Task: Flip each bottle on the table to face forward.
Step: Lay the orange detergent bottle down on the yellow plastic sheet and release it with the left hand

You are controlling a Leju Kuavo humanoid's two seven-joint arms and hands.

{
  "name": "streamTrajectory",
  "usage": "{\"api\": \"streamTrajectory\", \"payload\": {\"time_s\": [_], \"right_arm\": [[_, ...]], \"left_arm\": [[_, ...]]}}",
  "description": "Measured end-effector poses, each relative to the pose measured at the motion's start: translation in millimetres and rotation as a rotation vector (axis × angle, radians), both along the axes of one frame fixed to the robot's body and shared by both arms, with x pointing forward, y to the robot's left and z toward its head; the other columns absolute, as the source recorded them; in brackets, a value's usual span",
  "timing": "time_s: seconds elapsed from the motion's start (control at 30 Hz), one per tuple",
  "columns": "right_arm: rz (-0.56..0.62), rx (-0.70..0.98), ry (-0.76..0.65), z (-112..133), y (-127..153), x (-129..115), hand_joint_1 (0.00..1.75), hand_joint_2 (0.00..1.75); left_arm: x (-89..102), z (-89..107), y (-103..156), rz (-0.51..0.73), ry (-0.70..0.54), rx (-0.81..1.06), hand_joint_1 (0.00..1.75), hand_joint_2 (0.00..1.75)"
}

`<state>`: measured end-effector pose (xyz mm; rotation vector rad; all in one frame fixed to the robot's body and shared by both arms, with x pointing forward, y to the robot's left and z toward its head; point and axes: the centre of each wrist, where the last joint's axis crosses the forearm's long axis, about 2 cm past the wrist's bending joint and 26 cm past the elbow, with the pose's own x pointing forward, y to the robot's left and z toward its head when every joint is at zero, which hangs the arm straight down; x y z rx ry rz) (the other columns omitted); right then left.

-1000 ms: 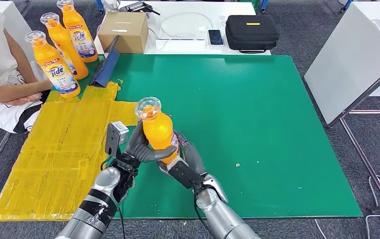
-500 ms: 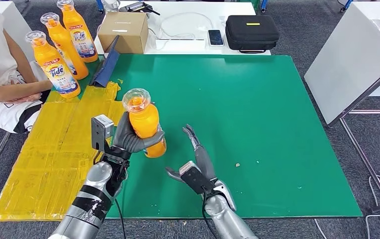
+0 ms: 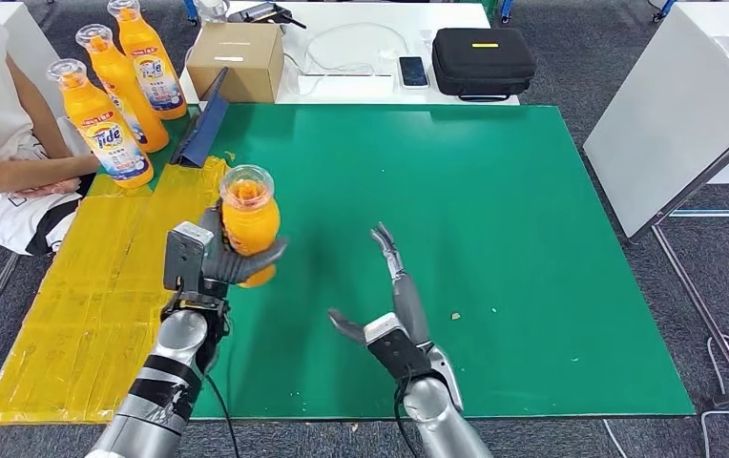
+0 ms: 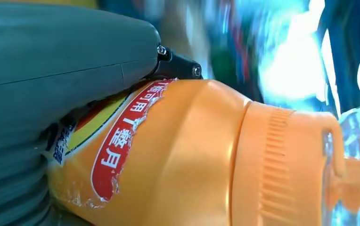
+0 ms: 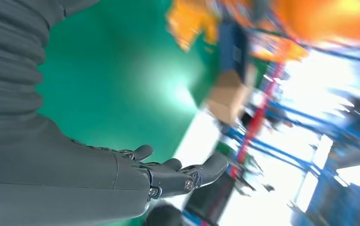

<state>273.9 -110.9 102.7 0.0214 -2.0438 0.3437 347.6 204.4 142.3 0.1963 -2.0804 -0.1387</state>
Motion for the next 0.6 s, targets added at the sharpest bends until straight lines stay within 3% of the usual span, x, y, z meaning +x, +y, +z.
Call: {"api": "streamTrajectory", "payload": {"time_s": [0.13, 0.23, 0.37, 0.6], "right_arm": [[-0.035, 0.081, -0.094, 26, -10, -7, 0.00, 1.75], [-0.029, 0.144, -0.138, 41, -18, -7, 0.00, 1.75], [0.011, 0.187, -0.185, 54, -31, -6, 0.00, 1.75], [0.020, 0.179, -0.255, 64, -49, -5, 0.00, 1.75]], "left_arm": [[0.3, 2.7, 27, 0.351, -0.174, 0.447, 1.75, 1.75], [-0.2, -3.4, 42, 0.459, -0.233, 0.893, 1.75, 1.75], [-0.8, -32.0, 58, 0.544, -0.098, 1.241, 1.75, 1.75], [-13.7, -73.9, 95, 0.454, 0.004, 1.443, 1.75, 1.75]]}}
